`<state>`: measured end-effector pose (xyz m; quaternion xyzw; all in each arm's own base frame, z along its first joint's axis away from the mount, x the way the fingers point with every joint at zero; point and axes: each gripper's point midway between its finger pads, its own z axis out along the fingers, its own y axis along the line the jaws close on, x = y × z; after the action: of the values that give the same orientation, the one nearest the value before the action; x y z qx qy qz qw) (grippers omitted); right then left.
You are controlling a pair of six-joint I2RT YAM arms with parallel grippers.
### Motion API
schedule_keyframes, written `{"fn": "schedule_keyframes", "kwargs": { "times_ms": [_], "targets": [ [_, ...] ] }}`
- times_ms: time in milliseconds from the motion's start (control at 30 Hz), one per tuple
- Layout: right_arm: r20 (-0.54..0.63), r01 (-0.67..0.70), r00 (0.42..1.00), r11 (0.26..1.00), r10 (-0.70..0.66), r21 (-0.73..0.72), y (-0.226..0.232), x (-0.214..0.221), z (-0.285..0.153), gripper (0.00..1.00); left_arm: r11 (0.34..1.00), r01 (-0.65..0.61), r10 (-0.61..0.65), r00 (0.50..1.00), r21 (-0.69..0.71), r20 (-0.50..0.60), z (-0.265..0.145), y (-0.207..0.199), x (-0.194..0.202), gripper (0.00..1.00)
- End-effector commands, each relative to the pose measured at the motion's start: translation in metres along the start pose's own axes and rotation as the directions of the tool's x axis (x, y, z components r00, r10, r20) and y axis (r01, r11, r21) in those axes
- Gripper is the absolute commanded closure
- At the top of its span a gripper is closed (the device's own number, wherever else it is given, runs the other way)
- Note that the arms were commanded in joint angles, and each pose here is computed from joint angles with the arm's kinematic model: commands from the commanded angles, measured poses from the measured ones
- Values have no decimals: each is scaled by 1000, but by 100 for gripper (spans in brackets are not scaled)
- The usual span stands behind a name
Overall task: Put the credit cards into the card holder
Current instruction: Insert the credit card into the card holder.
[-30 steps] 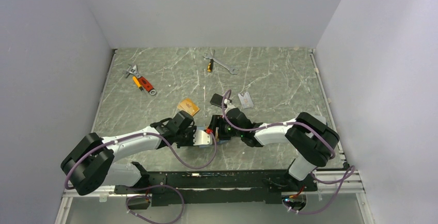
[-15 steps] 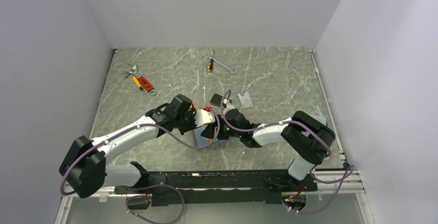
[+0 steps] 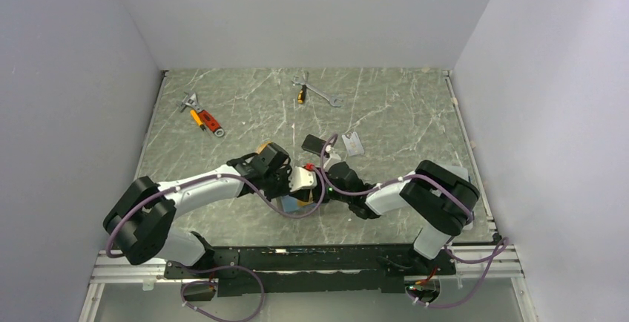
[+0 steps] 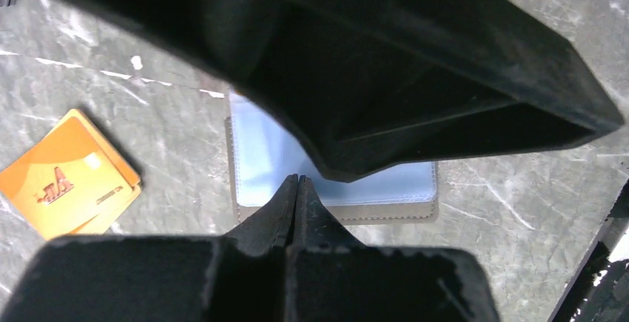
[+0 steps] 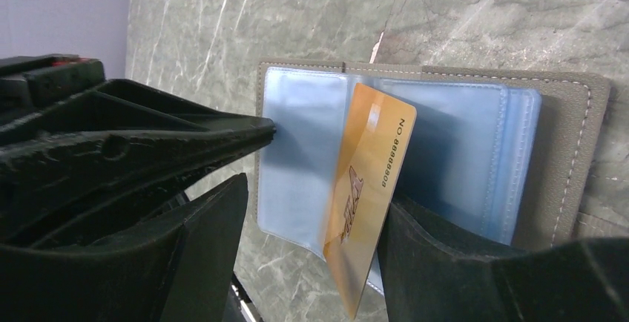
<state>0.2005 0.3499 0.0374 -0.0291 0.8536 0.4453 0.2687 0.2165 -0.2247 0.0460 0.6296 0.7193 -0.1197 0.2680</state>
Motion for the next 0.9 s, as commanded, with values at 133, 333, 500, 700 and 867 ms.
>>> {"fn": "schedule_keyframes", "kwargs": {
  "times_ms": [133,333,500,700,867],
  "targets": [
    [-140,20,990,990,0,142,-50,44,-13,37,993,-117,116,992,-13,-55,15,-13,14,100],
    [-141,17,990,986,7,168,-56,45,-23,38,990,-137,134,987,-24,-89,17,-19,28,100],
    [-147,15,989,984,11,175,-58,45,-31,38,990,-142,140,984,-14,-106,17,-25,38,100],
    [-170,34,985,983,-3,180,-53,40,-33,37,989,-144,142,984,-13,-106,15,-26,40,100],
    [-191,56,982,965,-7,255,-65,41,-34,37,990,-143,140,985,-22,-99,14,-25,37,100]
  ]
}}
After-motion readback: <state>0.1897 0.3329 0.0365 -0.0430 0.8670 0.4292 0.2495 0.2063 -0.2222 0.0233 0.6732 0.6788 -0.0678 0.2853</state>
